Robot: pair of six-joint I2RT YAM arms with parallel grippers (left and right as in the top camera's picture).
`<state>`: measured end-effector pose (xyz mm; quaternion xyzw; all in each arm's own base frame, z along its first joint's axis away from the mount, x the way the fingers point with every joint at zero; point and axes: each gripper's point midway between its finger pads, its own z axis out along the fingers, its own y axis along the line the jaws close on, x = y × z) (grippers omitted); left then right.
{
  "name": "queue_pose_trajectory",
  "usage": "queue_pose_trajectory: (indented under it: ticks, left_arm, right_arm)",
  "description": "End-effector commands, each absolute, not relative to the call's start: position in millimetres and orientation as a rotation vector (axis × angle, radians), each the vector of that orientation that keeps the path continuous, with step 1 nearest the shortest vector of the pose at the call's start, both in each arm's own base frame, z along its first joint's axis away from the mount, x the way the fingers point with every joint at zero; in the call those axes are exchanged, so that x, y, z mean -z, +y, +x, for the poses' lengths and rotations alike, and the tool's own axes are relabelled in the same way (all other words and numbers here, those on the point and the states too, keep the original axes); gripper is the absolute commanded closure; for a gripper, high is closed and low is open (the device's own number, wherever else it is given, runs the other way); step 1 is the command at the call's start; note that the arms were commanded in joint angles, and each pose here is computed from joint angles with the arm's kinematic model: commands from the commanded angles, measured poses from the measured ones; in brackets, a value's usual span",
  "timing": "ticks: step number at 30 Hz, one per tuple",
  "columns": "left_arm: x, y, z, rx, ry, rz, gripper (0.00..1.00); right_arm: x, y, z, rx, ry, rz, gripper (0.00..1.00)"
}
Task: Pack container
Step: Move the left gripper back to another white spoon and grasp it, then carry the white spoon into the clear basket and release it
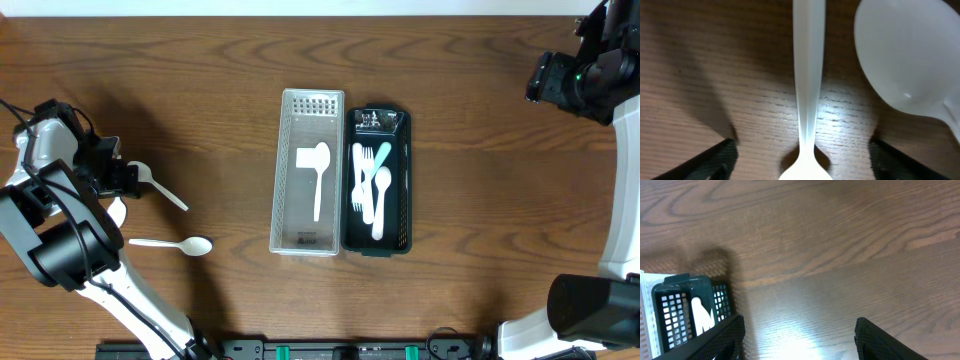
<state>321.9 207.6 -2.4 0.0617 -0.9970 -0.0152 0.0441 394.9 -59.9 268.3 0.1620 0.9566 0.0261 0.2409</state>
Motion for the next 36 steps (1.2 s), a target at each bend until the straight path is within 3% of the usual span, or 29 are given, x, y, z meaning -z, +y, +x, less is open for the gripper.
queue_pose_trajectory:
  ticks: [1,4,10,12,15,24,29,36]
  left_arm:
    - [13.5,205.6,317.4,0.019,-3.020,0.163,0.28]
    - [13.5,205.6,317.3,0.019,-3.020,0.163,0.53]
    - [13.5,205.6,317.3,0.019,-3.020,0.164,0.76]
    - [13.5,205.6,317.3,0.019,-3.020,0.164,0.88]
    - [13.6,206.0,318.0,0.021,-3.023,0.167,0.94]
    - [-11.7,202.5,333.1,0.067,-3.057,0.335,0.94]
    - [-84.0,177.9,358.5,0.122,-3.185,0.380,0.94]
    - [-195.6,54.7,384.5,-0.131,-3.481,0.251,0.94]
  right_arm:
    - [-263.2,-58.4,395.1,-0.081,2.630,0.457,0.26]
    - [-263.2,-58.4,395.1,-0.081,2.630,0.457,0.26]
    - [-262.9,-58.3,394.5,-0.081,2.633,0.457,0.26]
    - [-262.9,-58.3,394.5,-0.081,2.633,0.457,0.26]
    - [-263.0,-58.4,394.6,-0.080,2.632,0.457,0.26]
    - [-263.4,-58.5,395.5,-0.080,2.628,0.455,0.25]
    - [-264.0,-58.7,396.5,-0.080,2.624,0.454,0.25]
    - [-265.4,-59.1,399.1,-0.079,2.612,0.451,0.24]
